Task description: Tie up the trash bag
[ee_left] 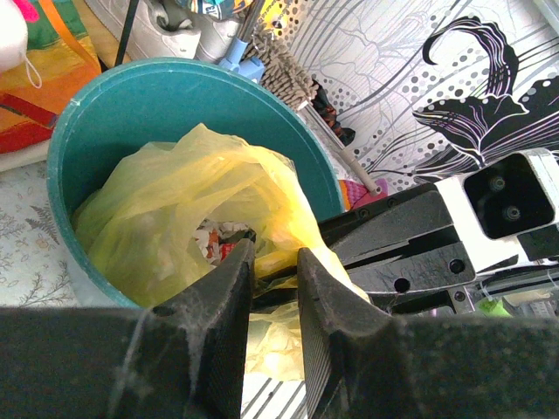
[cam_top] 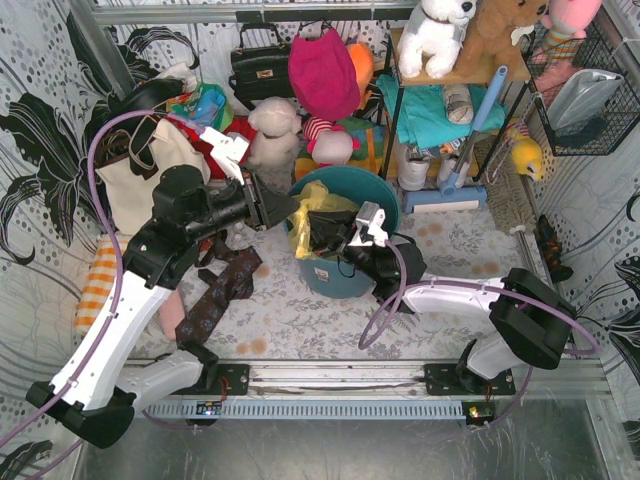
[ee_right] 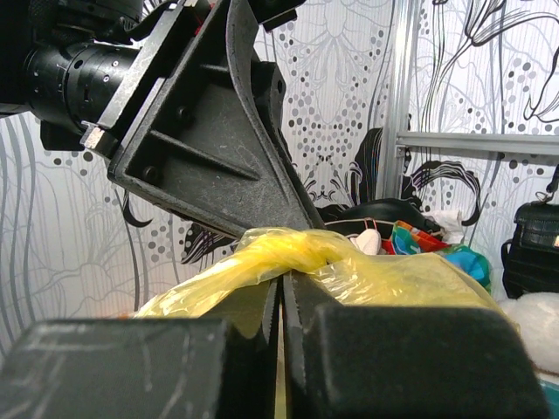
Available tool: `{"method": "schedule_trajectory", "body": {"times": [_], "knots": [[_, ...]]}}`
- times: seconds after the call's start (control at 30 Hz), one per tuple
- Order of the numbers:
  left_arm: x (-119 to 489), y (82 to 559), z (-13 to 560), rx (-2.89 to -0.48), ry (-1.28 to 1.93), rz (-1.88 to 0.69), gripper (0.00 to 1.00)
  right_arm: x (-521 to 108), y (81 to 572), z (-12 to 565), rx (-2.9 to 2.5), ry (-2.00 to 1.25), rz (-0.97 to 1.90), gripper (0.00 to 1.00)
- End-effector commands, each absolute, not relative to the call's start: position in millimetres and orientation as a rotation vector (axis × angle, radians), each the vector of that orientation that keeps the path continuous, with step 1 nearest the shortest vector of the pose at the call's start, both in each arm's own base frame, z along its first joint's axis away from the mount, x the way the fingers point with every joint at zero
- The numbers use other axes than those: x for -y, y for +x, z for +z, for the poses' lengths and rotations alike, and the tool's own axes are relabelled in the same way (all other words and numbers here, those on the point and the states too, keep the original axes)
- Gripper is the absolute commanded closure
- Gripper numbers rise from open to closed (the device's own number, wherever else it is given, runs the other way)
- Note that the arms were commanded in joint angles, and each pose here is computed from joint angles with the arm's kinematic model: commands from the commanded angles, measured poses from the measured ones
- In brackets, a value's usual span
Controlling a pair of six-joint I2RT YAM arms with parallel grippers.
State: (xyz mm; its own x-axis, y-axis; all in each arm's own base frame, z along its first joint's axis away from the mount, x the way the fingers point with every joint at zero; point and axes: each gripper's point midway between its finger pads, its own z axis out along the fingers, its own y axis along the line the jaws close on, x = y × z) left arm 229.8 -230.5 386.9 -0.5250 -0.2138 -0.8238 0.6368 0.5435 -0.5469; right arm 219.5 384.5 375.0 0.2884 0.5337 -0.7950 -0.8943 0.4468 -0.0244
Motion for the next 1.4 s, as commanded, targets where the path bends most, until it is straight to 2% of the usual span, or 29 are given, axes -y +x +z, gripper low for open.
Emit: {"method": "schedule_trajectory", "body": {"times": [0.0,0.63,0.93,1.13,1.37], "knots": [[235.4,195.9,381.1,-1.878,0.441,-1.221,0.66,-367.0,241.1,410.5,-0.745,-0.404,0.911,1.00],[239.2,175.6,376.5,-1.858,0.533,-1.303,0.66,-349.3,258.3,413.7,-0.755,-0.308,0.799,1.00],[195.3,220.2,411.5,-1.769,0.234,-0.957,0.66,-352.8,242.8,412.9,-0.704,-0.385,0.825,1.00],[185.4,237.9,433.3,-1.666,0.115,-0.919,0.67,-365.3,226.0,413.8,-0.652,-0.475,0.885,1.00],[190.9,248.9,426.8,-1.676,0.028,-0.969,0.66,-377.0,212.4,415.3,-0.609,-0.546,0.947,1.00]]}}
